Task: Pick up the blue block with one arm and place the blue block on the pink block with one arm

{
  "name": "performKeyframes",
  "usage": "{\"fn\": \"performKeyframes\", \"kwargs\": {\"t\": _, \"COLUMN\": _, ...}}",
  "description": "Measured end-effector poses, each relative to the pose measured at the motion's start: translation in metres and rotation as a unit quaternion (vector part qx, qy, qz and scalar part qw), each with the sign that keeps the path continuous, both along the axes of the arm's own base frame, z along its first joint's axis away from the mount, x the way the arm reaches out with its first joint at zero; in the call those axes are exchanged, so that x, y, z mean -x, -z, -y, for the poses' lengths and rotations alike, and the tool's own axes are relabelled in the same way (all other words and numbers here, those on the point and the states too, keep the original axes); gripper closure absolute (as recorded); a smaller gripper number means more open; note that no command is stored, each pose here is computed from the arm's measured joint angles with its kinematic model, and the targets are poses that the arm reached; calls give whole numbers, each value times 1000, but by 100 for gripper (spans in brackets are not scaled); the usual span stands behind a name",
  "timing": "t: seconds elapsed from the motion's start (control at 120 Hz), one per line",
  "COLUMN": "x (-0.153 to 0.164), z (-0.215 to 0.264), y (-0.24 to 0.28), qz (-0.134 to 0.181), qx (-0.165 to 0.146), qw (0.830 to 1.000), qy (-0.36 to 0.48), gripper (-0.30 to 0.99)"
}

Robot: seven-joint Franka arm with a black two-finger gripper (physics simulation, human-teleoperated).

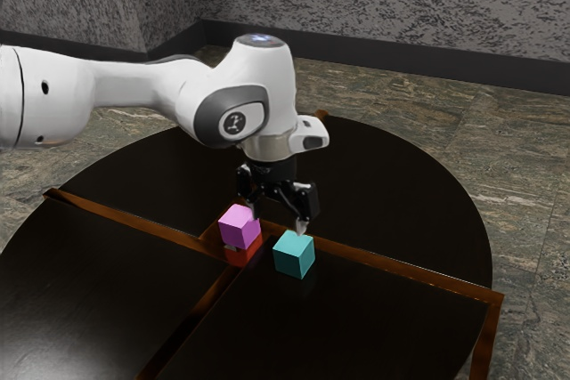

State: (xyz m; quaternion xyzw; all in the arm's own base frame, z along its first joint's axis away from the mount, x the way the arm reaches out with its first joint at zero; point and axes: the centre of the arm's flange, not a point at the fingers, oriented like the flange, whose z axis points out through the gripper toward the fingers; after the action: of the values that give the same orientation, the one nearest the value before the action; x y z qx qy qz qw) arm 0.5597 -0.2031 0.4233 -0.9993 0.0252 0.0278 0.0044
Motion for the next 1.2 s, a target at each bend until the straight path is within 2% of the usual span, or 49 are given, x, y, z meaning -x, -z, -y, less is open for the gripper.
{"fn": "performKeyframes", "kwargs": {"t": 0.183, "x": -2, "z": -8, "y": 35, "qz": 23, "qx": 3, "qw": 1000, "qy": 21, "gripper": 0}}
{"fn": "performKeyframes", "kwargs": {"t": 0.475, "x": -14, "z": -9, "y": 83, "qz": 23, "qx": 15, "qw": 999, "qy": 41, "gripper": 0}}
{"fn": "performKeyframes", "kwargs": {"t": 0.758, "x": -43, "z": -19, "y": 86, "qz": 42, "qx": 23, "qw": 998, "qy": 47, "gripper": 0}}
{"fn": "performKeyframes", "kwargs": {"t": 0.925, "x": -53, "z": -33, "y": 104, "qz": 31, "qx": 22, "qw": 998, "qy": 49, "gripper": 0}}
{"fn": "performKeyframes", "kwargs": {"t": 1.2, "x": -52, "z": -29, "y": 121, "qz": 20, "qx": 24, "qw": 997, "qy": 71, "gripper": 0}}
